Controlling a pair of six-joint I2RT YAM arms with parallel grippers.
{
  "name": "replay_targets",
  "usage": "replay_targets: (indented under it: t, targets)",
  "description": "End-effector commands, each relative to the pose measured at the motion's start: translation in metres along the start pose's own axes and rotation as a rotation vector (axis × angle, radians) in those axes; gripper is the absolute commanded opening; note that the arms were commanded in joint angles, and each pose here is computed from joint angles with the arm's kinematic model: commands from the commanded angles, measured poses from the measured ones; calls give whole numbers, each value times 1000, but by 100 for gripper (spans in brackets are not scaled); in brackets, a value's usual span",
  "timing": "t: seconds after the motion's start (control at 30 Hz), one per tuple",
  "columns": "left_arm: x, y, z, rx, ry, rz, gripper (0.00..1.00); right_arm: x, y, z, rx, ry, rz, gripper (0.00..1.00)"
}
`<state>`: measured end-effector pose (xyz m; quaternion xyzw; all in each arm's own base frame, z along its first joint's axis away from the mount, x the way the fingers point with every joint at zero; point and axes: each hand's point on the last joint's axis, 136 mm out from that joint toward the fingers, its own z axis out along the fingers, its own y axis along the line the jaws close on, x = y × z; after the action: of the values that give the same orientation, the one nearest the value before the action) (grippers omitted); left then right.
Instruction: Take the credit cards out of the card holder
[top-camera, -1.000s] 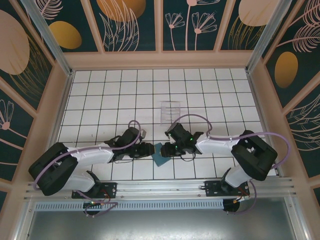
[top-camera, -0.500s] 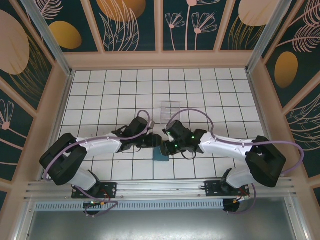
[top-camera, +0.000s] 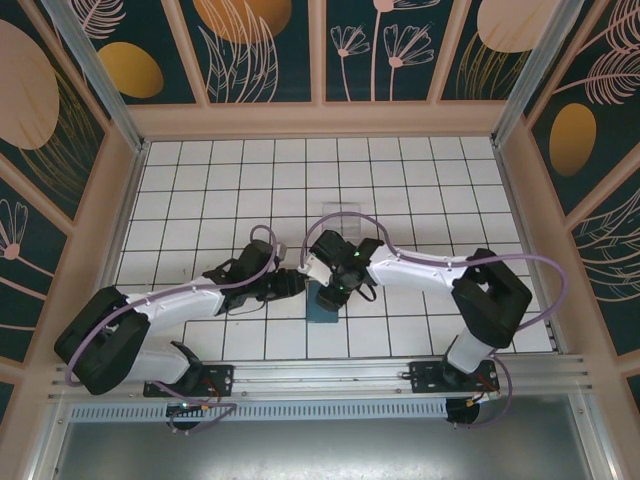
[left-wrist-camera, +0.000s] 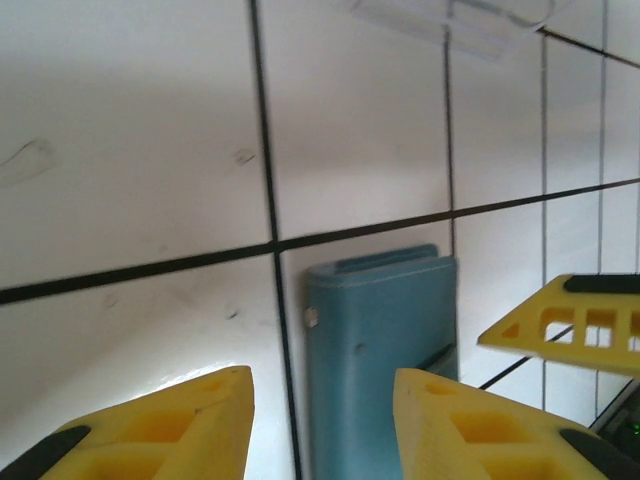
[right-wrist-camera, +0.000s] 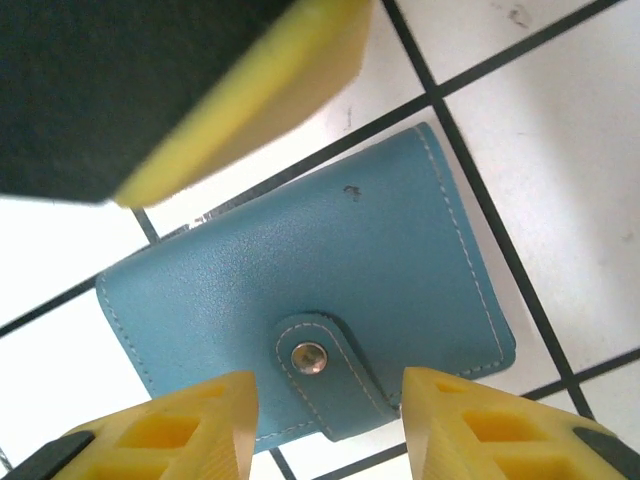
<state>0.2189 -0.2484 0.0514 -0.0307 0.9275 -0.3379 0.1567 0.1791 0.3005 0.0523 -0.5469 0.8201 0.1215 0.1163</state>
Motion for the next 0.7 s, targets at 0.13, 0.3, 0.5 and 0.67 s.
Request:
replay_targets:
  t: [0.13, 0.3, 0.5, 0.67]
  targets:
    - [5, 15, -7, -13, -21, -73, 43, 4, 12, 6, -77, 70, -206, 44]
    - [7, 18, -9, -18, -28, -84, 43, 3, 10, 14, -82, 88, -251, 44]
    - [8, 17, -11, -6, -26, -92, 44, 12, 2, 28, -57, 143, -274, 43]
    - [11, 11, -12, 17, -3, -102, 43, 14, 3, 32, -58, 139, -274, 33]
